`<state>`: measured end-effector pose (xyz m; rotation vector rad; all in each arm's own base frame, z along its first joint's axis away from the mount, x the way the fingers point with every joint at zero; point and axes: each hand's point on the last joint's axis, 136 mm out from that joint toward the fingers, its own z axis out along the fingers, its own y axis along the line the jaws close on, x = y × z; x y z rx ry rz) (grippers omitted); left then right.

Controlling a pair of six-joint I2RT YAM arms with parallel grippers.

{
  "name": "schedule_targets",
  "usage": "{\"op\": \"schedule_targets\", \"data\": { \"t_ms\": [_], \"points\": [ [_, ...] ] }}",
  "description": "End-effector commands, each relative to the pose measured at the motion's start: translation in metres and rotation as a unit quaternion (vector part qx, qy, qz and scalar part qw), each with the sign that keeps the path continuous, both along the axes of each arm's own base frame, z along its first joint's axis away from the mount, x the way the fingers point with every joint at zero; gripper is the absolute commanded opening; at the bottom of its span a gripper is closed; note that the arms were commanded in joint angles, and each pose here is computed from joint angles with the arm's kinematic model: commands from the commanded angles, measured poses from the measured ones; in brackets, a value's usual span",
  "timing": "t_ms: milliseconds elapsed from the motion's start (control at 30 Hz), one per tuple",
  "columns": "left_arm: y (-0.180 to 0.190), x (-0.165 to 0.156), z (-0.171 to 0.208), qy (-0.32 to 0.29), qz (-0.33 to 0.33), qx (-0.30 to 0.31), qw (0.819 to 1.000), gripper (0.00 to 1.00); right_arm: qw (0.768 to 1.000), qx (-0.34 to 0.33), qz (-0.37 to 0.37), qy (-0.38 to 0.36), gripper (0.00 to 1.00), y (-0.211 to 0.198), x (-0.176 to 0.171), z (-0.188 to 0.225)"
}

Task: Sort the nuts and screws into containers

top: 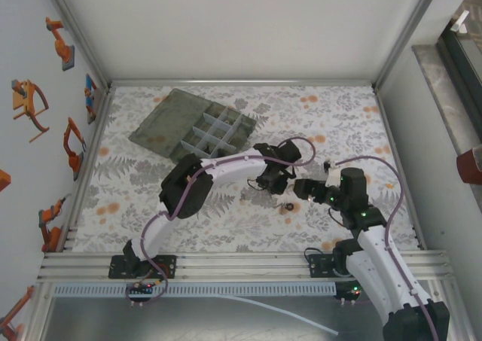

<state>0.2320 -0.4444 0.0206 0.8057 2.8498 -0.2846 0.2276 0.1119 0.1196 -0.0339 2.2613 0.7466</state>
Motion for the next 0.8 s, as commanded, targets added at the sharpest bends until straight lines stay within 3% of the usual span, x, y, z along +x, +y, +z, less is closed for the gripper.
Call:
{"op": "schedule_targets", "data": {
  "t_ms": [0,100,267,467,633,767],
  "points": [
    [0.000,0.004,0.010,0.014,0.012,-0.016,1.000,0.22,1.000,-0.001,0.001,0.001,0.99,0.001,-0.001,-0.003],
    [-0.009,0.027,0.050,0.015,0.028,-0.083,0.996,0.22,1.000,-0.002,0.003,0.008,0.99,0.002,0.001,-0.004],
    [0.021,0.068,0.093,-0.030,0.070,-0.108,0.991,0.21,1.000,0.000,0.026,0.000,0.99,0.009,0.011,0.000],
    [0.110,0.093,0.109,-0.085,0.134,-0.049,0.986,0.21,0.998,0.018,0.053,-0.008,0.98,0.025,0.038,0.011],
    [0.183,0.100,0.113,-0.098,0.199,-0.027,0.975,0.21,0.996,0.057,0.052,-0.034,0.98,0.037,0.056,0.025],
    [0.235,0.099,0.101,-0.098,0.246,0.033,0.964,0.21,0.995,0.062,0.074,-0.029,0.97,0.051,0.063,0.026]
  ]
}}
